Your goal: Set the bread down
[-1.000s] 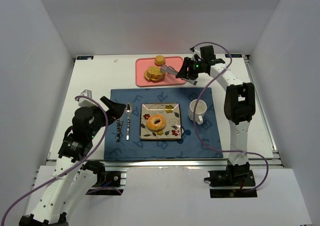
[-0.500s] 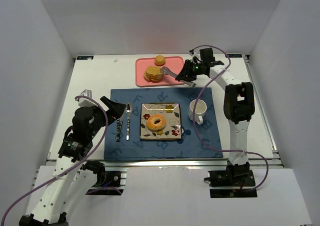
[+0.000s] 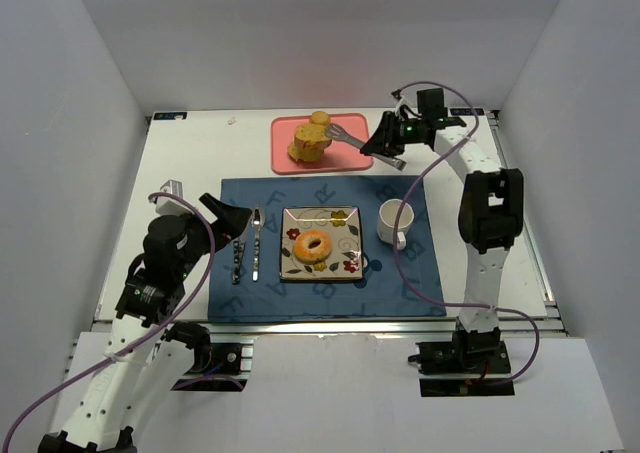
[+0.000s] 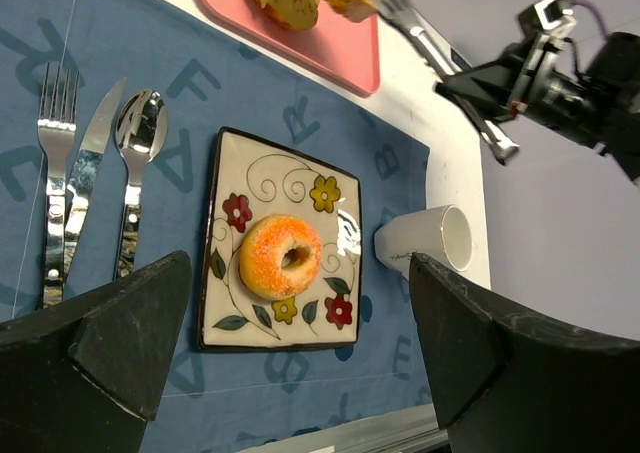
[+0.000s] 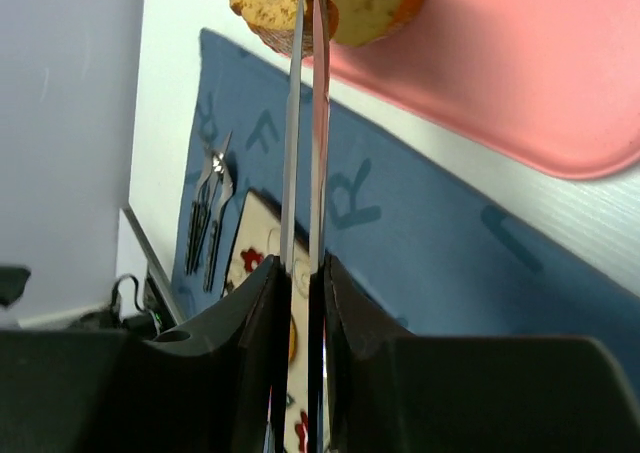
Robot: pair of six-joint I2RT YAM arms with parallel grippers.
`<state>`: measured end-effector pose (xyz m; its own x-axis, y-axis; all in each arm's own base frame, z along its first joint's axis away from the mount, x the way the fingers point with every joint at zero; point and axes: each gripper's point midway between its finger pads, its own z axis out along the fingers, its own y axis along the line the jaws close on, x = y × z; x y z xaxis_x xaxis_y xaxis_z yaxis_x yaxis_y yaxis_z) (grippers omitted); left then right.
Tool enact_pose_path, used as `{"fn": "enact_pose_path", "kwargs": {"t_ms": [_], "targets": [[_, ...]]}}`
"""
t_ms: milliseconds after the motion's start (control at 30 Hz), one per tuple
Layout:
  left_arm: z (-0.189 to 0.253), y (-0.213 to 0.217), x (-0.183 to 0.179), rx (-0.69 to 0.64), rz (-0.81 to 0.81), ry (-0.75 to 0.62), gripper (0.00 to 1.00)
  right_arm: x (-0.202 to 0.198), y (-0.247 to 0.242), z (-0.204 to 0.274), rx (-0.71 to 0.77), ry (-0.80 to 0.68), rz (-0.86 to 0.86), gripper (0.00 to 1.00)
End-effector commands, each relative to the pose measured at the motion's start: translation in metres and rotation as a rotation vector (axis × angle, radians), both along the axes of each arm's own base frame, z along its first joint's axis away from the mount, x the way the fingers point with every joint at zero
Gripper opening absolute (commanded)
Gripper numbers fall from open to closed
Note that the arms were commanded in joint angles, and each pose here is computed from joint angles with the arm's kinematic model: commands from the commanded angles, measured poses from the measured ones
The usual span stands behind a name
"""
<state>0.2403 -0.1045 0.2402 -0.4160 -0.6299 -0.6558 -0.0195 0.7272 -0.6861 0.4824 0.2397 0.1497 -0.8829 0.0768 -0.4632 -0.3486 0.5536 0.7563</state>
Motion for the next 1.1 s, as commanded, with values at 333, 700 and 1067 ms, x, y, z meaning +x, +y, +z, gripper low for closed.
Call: {"fn": "enact_pose_path", "kwargs": {"t_ms": [333,700,1067], "targets": [[0.014,-0.001,0.002,-0.005,-0.009,-0.061,0.98,-0.151,-0.027,0.04,-0.244,-0.264,0.463,0.1],[0.011,-0.007,-0.001,-0.004,-0.055,-0.073,0.98,-0.2,-0.03,-0.006,-0.406,-0.212,0.586,0.19],[0.011,-0.002,-0.011,-0.01,-0.039,-0.084,0.98,-0.179,-0.022,0.028,-0.385,-0.286,0.529,0.51]]}}
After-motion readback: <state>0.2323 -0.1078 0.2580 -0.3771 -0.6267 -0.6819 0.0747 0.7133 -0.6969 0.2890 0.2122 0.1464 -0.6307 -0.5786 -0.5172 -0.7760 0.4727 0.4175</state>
